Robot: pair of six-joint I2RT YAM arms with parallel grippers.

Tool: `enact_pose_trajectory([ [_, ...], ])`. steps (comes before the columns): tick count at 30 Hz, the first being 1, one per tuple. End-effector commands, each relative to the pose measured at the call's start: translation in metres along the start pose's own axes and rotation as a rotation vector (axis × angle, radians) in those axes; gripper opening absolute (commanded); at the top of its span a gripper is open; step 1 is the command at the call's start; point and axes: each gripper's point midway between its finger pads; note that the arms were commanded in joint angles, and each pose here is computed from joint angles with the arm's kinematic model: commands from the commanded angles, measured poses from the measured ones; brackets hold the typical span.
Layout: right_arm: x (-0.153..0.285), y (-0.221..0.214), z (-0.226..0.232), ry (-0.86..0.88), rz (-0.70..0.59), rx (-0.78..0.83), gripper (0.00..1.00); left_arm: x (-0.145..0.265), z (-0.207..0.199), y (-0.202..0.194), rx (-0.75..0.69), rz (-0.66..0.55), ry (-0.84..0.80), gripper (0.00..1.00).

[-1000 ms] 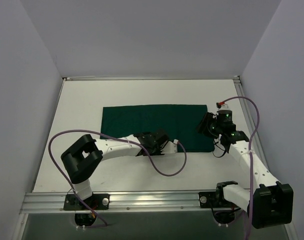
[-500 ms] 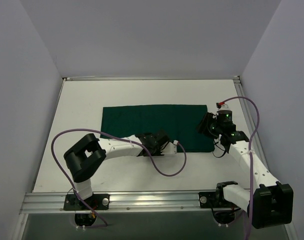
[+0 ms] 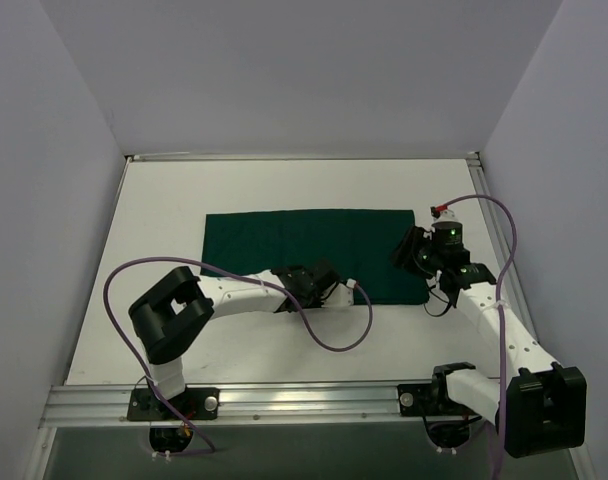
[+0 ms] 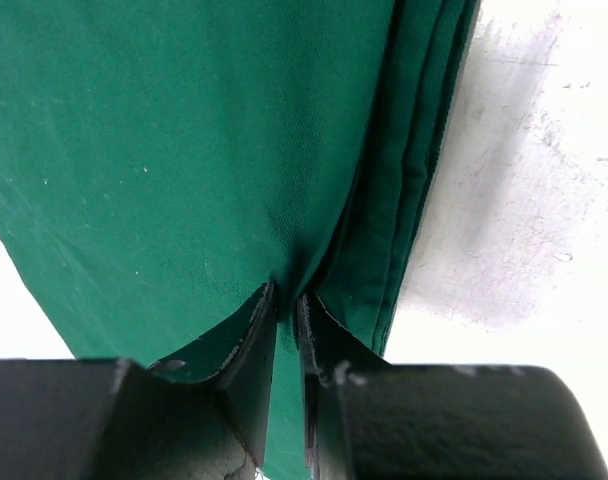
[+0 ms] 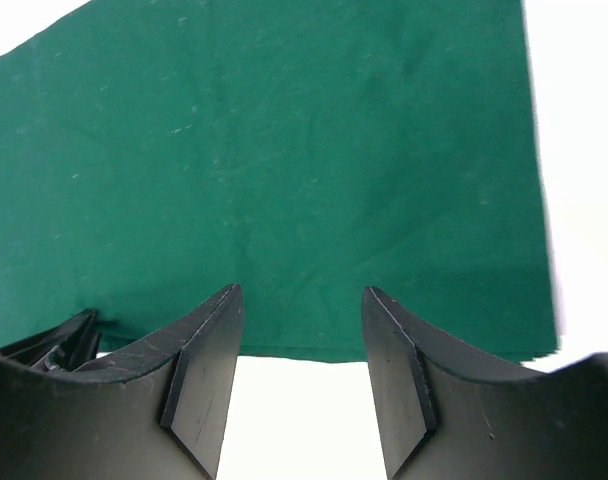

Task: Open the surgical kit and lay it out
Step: Open the surgical kit at the center of the board.

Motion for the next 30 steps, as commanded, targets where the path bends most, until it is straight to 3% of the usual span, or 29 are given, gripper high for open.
enact_pose_trajectory([
  [1, -0.004, -0.021, 0.01, 0.055, 0.058, -0.019, 0.47, 0.019, 0.032, 0.012, 0.051, -0.059, 0.087, 0.22],
  [4, -0.006, -0.04, 0.029, 0.132, 0.101, -0.053, 0.47, 0.018, 0.034, 0.009, 0.059, -0.055, 0.092, 0.2],
  [7, -0.006, -0.058, 0.051, 0.223, 0.127, -0.121, 0.47, 0.015, 0.037, 0.004, 0.077, -0.047, 0.102, 0.11],
  [8, -0.007, -0.067, 0.057, 0.251, 0.132, -0.127, 0.47, 0.015, 0.038, 0.004, 0.084, -0.05, 0.103, 0.03],
  [20, -0.011, -0.093, 0.062, 0.318, 0.16, -0.315, 0.48, 0.032, 0.055, 0.005, 0.193, -0.119, 0.1, 0.02],
  [30, -0.01, -0.119, 0.077, 0.311, 0.18, -0.454, 0.5, 0.03, 0.056, 0.004, 0.204, -0.124, 0.092, 0.02],
])
Point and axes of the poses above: each gripper's point midway between its finger pads, its own x axis back along the fingers, its own z axis along the line the jaws close on, y = z × x, and after that the axes turned 10 degrees about -x, right-handed
